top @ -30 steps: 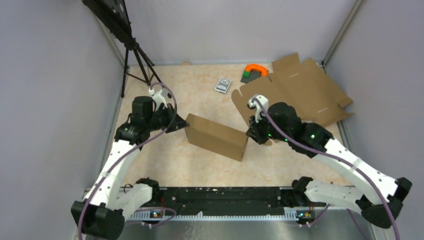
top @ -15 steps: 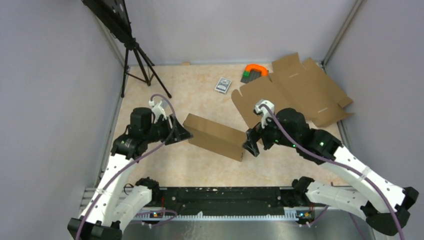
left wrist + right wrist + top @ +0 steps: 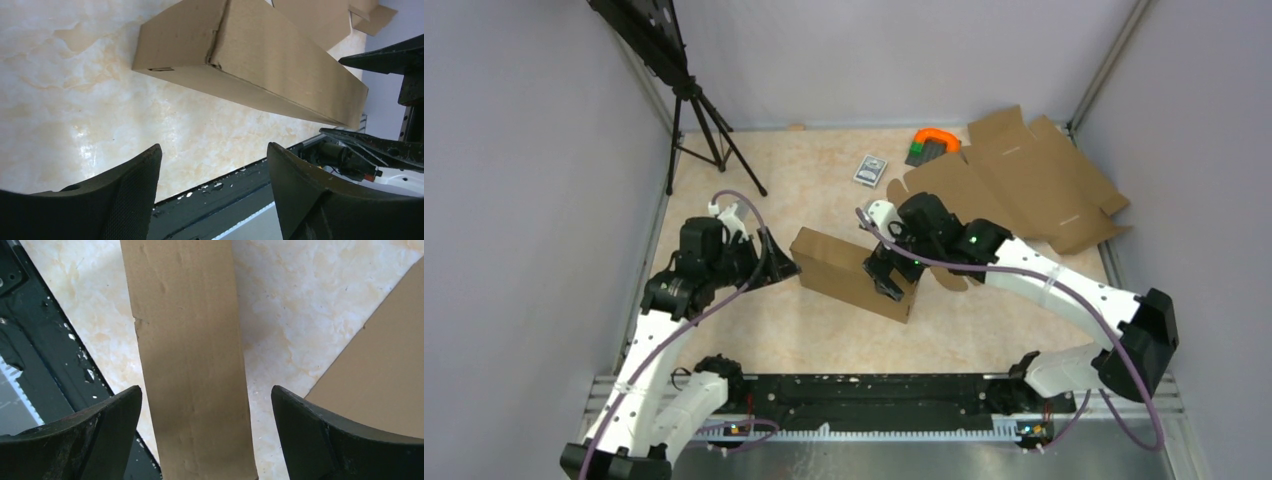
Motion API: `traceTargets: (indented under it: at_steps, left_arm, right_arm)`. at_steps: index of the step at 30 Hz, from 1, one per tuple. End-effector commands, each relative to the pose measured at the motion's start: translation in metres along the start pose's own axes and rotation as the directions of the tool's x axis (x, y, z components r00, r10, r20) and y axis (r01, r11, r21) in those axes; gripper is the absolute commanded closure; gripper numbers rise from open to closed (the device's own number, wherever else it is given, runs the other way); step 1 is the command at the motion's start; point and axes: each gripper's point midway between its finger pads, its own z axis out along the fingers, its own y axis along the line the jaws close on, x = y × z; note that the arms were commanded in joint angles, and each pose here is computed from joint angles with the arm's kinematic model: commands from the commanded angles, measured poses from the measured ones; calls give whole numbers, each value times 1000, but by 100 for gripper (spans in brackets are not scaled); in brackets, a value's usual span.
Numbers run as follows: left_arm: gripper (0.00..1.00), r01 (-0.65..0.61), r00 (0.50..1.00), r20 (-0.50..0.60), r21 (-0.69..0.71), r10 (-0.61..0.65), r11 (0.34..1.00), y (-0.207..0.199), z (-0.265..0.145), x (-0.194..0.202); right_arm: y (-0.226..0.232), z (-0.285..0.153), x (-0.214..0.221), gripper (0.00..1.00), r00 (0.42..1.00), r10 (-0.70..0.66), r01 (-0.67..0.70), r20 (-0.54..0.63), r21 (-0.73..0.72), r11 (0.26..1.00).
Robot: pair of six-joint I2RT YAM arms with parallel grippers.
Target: Fold the paper box
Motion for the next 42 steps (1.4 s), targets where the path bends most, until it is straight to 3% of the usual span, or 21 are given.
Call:
traceTargets:
  at_steps: [1, 5, 7, 9, 10, 11, 14, 19, 22, 24, 25, 26, 28, 29, 33, 35, 42]
  left_arm:
    - [22, -41, 998, 42, -27, 42, 999, 4, -10, -11]
    - [22, -36, 998, 46, -44, 38, 998, 10, -9, -12]
    - [22, -27, 998, 62, -61, 30, 998, 15, -11, -16]
    - [21, -15, 997, 79, -95, 23, 995, 22, -14, -20]
    - [21, -7, 996, 91, -133, 20, 991, 29, -16, -24]
    - [21, 3, 995, 94, -173, 14, 985, 36, -19, -24]
    - [20, 4, 991, 129, -226, 26, 974, 42, -29, -29]
    - [19, -2, 979, 197, -258, 54, 966, 46, -39, -36]
    - [19, -3, 983, 174, -271, 52, 962, 52, -35, -31]
    - [19, 0, 986, 160, -275, 45, 961, 56, -31, -28]
    - [19, 2, 987, 156, -276, 42, 961, 57, -28, -26]
    - [19, 6, 987, 154, -274, 38, 962, 58, -26, -25]
    - [19, 13, 988, 154, -268, 29, 963, 59, -23, -24]
    - [19, 18, 987, 156, -263, 25, 965, 59, -23, -25]
    - [14, 31, 988, 152, -245, 6, 969, 55, -20, -24]
    - [3, 27, 988, 153, -223, 8, 974, 51, -21, -25]
    - [2, -13, 979, 199, -141, 41, 990, 39, -14, -33]
  right_arm:
    - [9, 7, -34, 1, 991, -109, 112, 78, -26, 993]
    - [16, 24, -34, 4, 991, -124, 127, 59, -54, 990]
    - [15, 29, -37, 26, 991, -127, 130, 46, -55, 990]
    - [10, 33, -43, 72, 992, -123, 124, 31, -34, 992]
    - [6, 34, -46, 87, 994, -107, 107, 16, -10, 994]
    - [1, 34, -50, 90, 996, -93, 92, 11, 21, 996]
    - [-6, 37, -64, 79, 994, -104, 101, 17, 122, 987]
    - [-50, 32, -97, 78, 988, -154, 128, 25, 437, 890]
    - [-81, 32, -116, 85, 979, -203, 165, -5, 599, 784]
    - [-91, 34, -134, 82, 966, -257, 188, 9, 657, 730]
    - [-90, 38, -143, 77, 957, -288, 202, 20, 665, 719]
    - [-87, 44, -151, 63, 948, -316, 218, 28, 664, 715]
    - [-76, 57, -165, 21, 927, -374, 263, 36, 649, 714]
    - [-67, 62, -171, 8, 919, -392, 276, 49, 631, 725]
    - [-29, 60, -182, 3, 907, -374, 247, 195, 472, 846]
    - [-27, 44, -178, 3, 896, -355, 208, 268, 452, 867]
    - [-76, -22, -125, 3, 884, -77, -106, 461, 359, 927]
